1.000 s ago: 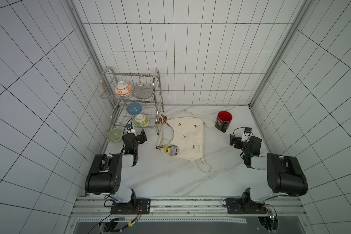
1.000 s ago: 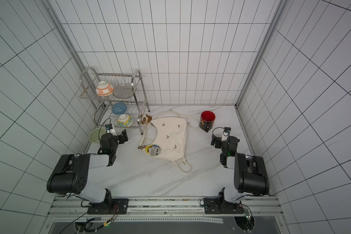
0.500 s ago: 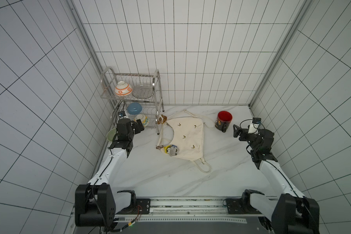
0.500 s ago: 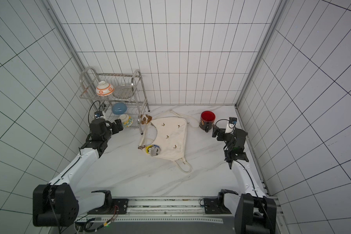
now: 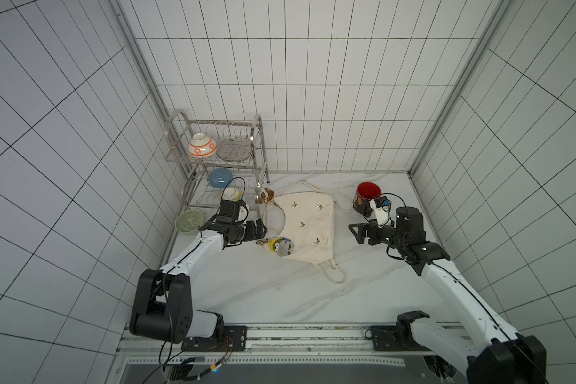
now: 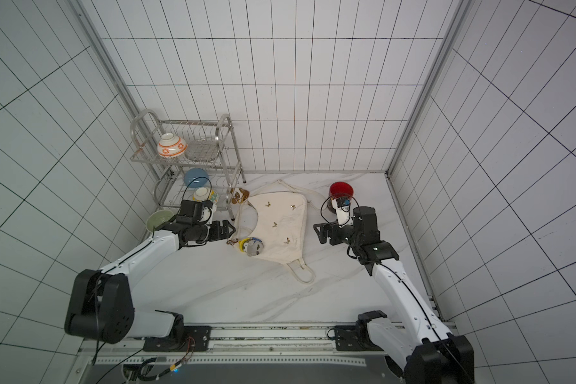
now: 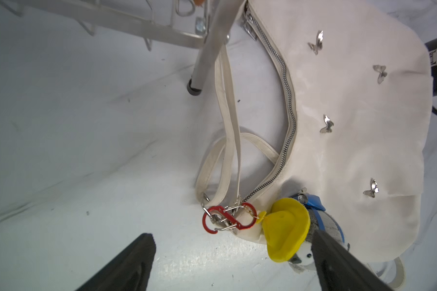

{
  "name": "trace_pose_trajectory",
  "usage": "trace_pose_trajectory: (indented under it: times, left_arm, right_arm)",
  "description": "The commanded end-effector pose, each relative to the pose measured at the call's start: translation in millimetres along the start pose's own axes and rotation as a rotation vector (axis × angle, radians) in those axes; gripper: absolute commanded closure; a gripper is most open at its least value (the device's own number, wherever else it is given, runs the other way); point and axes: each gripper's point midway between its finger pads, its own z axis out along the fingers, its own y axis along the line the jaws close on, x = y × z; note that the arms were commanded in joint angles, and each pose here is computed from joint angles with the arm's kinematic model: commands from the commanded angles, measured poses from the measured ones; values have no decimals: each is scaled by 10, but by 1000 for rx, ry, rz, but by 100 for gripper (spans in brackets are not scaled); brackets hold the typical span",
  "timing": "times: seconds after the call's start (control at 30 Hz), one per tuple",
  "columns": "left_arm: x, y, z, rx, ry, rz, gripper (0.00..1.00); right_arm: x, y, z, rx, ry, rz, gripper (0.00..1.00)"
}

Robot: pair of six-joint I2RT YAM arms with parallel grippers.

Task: Remove the decoration from the bag
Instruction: Pick up the bag from the center of the board.

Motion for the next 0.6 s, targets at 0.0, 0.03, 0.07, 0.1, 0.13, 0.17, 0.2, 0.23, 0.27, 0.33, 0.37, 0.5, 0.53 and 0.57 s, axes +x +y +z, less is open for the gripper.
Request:
trace_pose_trajectory:
  times: [0.0, 0.03, 0.07, 0.1, 0.13, 0.17, 0.2, 0.23, 0.27, 0.33, 0.37, 0.5, 0.53, 0.57]
  left_arm:
    - [-196, -171, 82, 33, -13, 27, 2]
    - [-199, -166, 154, 26, 7, 23, 2]
    - [-212, -163, 208, 19, 20, 19, 2]
    - [-213, -138, 280, 8, 35, 13, 2]
    - [-211, -103, 344, -7, 47, 5, 2]
    - [-204, -64, 406, -22, 64, 1, 2]
    - [-209, -44, 451, -31, 75, -1, 4]
    - [-212, -34, 503, -36, 91, -4, 8]
    - [-204, -23, 551, -42, 109, -3, 11]
    - [-185, -1, 634, -87, 135, 32, 14]
    - [-174, 17, 677, -108, 144, 41, 14]
    - [-150, 30, 785, -142, 168, 46, 22]
    - [-142, 23, 811, -150, 170, 55, 23]
    - [-134, 10, 835, -154, 173, 61, 25]
  right_arm:
    - [67, 56, 38, 7, 43, 4, 1]
    - [65, 62, 47, 9, 44, 0, 1]
    - [61, 64, 47, 12, 44, 0, 1]
    - [65, 65, 52, 14, 44, 0, 1]
    - [68, 57, 56, 18, 44, 0, 1]
    - [78, 53, 62, 20, 47, 0, 1]
    - [88, 49, 66, 23, 50, -2, 1]
    - [88, 46, 70, 24, 50, -4, 1]
    - [85, 45, 74, 24, 49, -3, 1]
    - [74, 50, 84, 20, 45, -3, 1]
    - [72, 48, 91, 19, 45, -3, 1]
    - [76, 42, 108, 18, 42, -2, 1]
    - [79, 44, 112, 17, 42, -2, 1]
    - [82, 44, 116, 16, 40, -3, 1]
